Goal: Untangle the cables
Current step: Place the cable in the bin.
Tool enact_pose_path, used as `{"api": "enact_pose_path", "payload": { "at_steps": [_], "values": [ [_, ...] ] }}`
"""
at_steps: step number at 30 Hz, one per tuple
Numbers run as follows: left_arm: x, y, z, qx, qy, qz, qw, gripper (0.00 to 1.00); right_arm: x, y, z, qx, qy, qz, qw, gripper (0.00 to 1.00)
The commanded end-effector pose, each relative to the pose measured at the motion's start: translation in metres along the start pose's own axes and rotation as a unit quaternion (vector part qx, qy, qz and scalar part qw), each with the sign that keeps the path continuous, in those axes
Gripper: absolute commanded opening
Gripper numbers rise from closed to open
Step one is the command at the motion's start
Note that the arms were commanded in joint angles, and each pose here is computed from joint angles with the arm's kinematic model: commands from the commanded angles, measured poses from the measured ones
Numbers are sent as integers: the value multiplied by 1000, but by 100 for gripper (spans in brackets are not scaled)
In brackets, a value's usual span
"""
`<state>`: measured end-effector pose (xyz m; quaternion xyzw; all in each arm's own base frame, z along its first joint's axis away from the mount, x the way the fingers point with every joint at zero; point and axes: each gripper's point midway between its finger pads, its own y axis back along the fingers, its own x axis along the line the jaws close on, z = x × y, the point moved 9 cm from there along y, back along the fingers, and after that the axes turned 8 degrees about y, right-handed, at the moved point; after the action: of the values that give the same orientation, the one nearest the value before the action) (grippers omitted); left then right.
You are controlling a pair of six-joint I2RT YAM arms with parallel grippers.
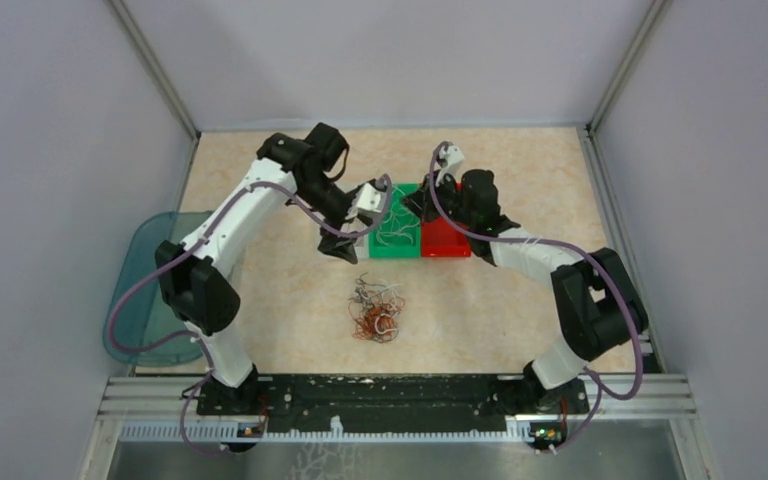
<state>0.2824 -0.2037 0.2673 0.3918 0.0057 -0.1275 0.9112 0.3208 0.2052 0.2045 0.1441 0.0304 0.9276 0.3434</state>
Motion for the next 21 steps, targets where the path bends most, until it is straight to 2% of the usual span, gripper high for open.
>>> {"api": "enact_pose_path", "payload": {
  "at_steps": [1,5,8,11,15,21],
  "values": [
    [-6,35,2,-36,28,41,998,100,-17,-14,-10,34,-5,-68,997,0],
    [19,68,-5,-87,82,126,985,100,-8,-36,-39,100,9,-91,991,0],
    [33,89,-10,-122,106,203,966,100,-4,-48,-48,134,1,-126,983,0],
    [40,99,-16,-132,120,276,944,100,6,-61,-51,150,17,-155,976,0],
    [36,101,-21,-147,117,308,933,100,11,-79,-56,181,22,-186,966,0],
    [25,100,-23,-152,116,314,930,100,6,-98,-61,196,12,-199,960,0]
  ]
}}
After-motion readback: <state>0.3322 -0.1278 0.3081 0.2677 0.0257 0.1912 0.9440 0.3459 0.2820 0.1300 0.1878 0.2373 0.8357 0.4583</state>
